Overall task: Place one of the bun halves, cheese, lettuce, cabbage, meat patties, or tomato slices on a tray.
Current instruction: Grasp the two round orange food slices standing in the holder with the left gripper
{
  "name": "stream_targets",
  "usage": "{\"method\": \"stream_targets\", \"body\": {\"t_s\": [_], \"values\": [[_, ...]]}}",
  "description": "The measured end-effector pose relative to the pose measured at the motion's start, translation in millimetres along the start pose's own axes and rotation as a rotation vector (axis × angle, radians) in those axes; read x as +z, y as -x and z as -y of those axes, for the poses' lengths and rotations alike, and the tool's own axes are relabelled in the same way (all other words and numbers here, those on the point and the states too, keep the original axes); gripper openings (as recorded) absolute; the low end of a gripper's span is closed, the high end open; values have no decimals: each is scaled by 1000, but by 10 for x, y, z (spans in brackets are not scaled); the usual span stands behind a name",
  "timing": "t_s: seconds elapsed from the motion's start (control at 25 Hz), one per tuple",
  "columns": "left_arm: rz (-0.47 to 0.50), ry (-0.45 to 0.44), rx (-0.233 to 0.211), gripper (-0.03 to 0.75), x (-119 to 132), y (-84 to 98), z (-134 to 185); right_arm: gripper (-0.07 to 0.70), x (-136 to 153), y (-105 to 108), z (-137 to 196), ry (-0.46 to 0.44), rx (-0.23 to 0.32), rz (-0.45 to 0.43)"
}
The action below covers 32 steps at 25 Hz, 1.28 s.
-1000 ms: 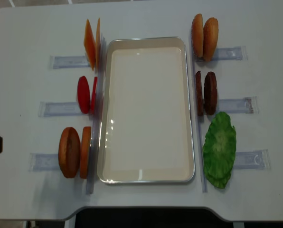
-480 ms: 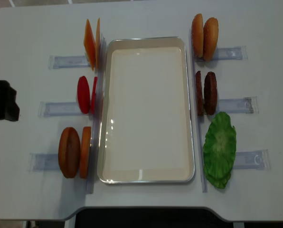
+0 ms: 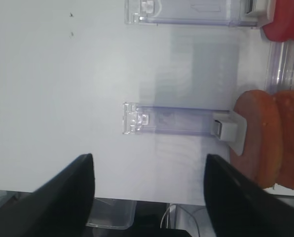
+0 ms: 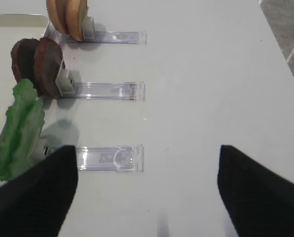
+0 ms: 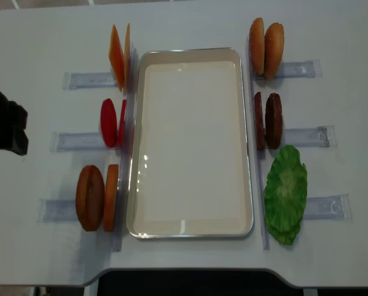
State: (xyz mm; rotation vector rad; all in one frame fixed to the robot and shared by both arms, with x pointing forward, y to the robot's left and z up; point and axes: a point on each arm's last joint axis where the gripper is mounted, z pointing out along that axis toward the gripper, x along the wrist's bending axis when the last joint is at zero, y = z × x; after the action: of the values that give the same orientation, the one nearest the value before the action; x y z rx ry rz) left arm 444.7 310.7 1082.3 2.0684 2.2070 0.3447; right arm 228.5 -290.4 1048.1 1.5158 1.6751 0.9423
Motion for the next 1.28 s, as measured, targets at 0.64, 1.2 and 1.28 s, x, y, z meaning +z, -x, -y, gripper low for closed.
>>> {"method": "stream_targets", "body": {"t_s": [0.64, 1.2, 1.28], "values": [[56, 19, 66, 520, -64, 539, 72, 553, 0, 0, 0, 0, 0, 0], [73, -51, 100, 519, 51, 1327, 281, 553, 0, 0, 0, 0, 0, 0], [60, -67, 87, 520, 101, 1365, 273, 553, 0, 0, 0, 0, 0, 0]]}}
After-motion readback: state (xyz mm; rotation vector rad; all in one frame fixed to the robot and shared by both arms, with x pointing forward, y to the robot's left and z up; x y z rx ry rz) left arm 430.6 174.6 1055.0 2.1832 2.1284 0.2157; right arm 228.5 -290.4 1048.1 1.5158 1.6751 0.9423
